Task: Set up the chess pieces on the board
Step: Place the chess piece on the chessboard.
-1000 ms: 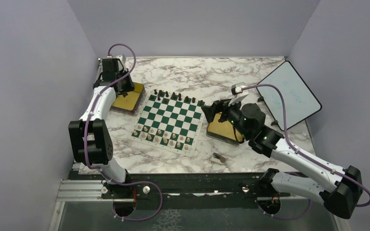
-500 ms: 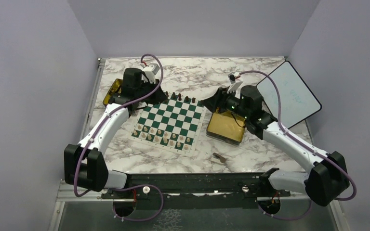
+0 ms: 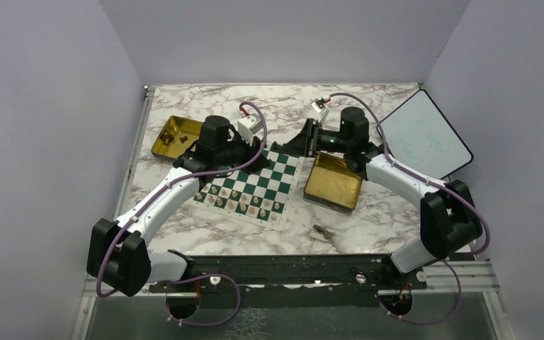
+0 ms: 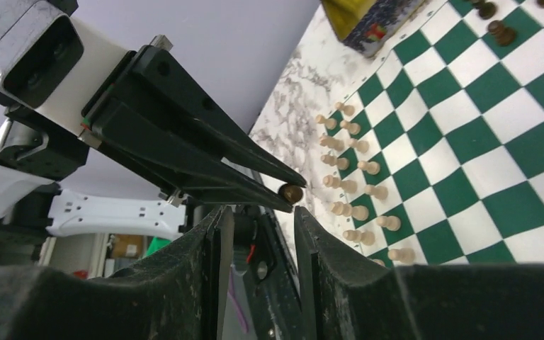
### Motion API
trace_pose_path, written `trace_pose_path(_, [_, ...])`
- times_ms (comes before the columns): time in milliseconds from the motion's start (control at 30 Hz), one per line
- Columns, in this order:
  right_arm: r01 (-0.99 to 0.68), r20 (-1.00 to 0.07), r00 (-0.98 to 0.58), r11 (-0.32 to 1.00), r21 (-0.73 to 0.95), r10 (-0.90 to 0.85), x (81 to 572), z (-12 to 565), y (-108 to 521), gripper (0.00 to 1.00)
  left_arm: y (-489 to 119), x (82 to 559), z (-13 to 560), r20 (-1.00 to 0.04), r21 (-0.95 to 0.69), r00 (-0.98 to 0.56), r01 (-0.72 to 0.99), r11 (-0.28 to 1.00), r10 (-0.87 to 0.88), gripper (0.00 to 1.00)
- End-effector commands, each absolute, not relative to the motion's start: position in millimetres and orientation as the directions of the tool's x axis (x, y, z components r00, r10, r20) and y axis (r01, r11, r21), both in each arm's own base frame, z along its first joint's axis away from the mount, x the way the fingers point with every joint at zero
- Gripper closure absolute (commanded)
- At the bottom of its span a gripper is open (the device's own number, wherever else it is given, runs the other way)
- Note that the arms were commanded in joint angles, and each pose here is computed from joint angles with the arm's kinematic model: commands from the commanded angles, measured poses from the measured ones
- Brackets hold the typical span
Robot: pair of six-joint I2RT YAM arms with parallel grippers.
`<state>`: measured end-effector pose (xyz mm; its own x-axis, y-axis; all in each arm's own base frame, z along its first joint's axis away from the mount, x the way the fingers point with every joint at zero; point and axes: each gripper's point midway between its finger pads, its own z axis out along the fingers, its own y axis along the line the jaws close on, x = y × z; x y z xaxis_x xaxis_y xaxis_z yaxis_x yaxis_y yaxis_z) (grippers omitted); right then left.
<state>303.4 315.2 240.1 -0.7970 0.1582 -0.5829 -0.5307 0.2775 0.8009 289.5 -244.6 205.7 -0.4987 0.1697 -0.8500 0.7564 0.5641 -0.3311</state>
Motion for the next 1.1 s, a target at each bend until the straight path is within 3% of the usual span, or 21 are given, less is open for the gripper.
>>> trace_pose_path(0, [-0.505,-0.523,-0.847,0.169,0.847,0.091,291,253,323,0.57,-256,291,205,-0.888,-0.243,-0.402,0.822,0.515,0.222,0.86])
trace_pose_path(467, [-0.391,-0.413,-0.909,0.226,0.892,0.058,292,216,324,0.59,-271,280,206,-0.920,-0.150,-0.295,0.874,0.462,0.259,0.89])
trace_pose_path(1067, [-0.364,-0.384,-0.922,0.241,0.900,0.041,288,203,325,0.63,-277,281,211,-0.937,-0.100,-0.241,0.880,0.465,0.254,0.90])
